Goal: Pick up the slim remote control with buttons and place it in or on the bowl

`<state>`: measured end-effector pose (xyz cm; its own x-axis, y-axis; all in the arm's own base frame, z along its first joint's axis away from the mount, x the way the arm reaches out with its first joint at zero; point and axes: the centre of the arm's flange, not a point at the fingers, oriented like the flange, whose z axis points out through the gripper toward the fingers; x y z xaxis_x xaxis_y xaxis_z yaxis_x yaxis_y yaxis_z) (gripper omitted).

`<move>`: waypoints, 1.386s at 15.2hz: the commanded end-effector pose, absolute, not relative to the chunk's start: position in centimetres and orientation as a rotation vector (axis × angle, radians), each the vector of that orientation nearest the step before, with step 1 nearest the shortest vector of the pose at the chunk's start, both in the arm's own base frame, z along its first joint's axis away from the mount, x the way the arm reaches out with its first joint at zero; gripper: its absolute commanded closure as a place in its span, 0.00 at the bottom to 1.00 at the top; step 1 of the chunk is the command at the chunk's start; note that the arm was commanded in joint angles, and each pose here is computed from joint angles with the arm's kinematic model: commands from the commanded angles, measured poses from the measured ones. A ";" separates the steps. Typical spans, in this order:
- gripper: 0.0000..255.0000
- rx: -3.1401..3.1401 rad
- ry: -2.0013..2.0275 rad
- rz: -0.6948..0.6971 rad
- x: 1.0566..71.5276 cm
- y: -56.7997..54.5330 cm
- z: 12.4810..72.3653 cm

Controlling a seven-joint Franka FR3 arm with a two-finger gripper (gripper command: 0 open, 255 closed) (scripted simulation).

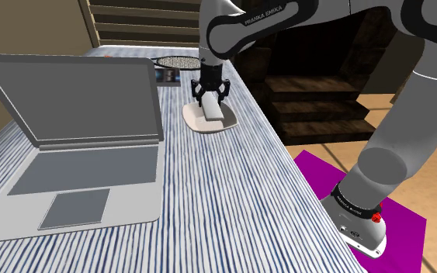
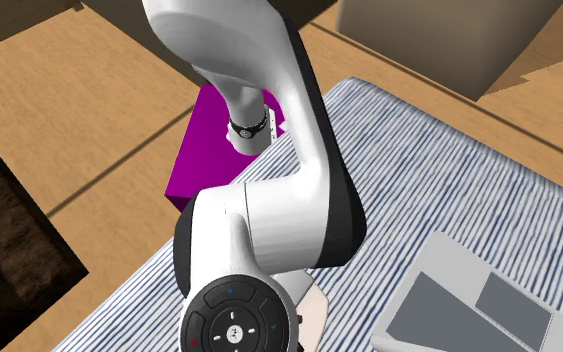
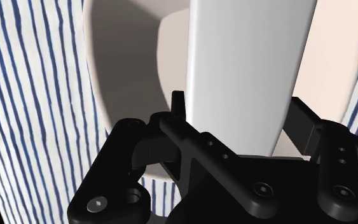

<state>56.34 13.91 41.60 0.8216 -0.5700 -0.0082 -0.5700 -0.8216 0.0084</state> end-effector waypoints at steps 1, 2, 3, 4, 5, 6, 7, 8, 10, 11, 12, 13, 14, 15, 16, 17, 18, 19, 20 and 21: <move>1.00 2.993 -0.936 -0.015 56.1 13.9 40.6; 1.00 2.993 -0.936 -0.015 56.1 13.9 40.1; 1.00 2.993 -0.936 -0.015 56.1 13.9 39.5; 1.00 2.993 -0.936 -0.015 56.1 13.9 39.0; 1.00 2.993 -0.936 -0.015 56.1 13.9 38.5; 1.00 2.993 -0.936 -0.015 56.1 13.9 38.1; 1.00 2.993 -0.936 -0.015 56.1 13.9 38.1; 1.00 2.993 -0.936 -0.015 56.1 13.9 38.1; 1.00 2.993 -0.936 -0.015 56.1 13.9 38.1; 1.00 2.993 -0.936 -0.015 56.1 13.9 38.1; 1.00 2.993 -0.936 -0.015 56.1 13.9 38.1; 1.00 2.993 -0.936 -0.015 56.1 13.9 38.1; 0.00 2.993 -0.936 -0.015 56.1 13.8 38.1; 0.00 2.993 -0.937 -0.015 56.1 13.8 38.1; 0.00 2.993 -0.937 -0.015 56.1 13.8 38.1; 0.00 2.993 -0.937 -0.015 56.1 13.8 38.1; 0.00 2.993 -0.937 -0.015 56.1 13.8 38.1; 0.00 2.993 -0.936 -0.015 56.1 13.9 38.1; 0.00 2.993 -0.936 -0.015 56.1 13.9 39.4; 0.00 2.993 -0.936 -0.015 56.1 13.9 40.7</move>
<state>56.12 13.89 39.44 0.8215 -0.5701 -0.0072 -0.5701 -0.8216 0.0076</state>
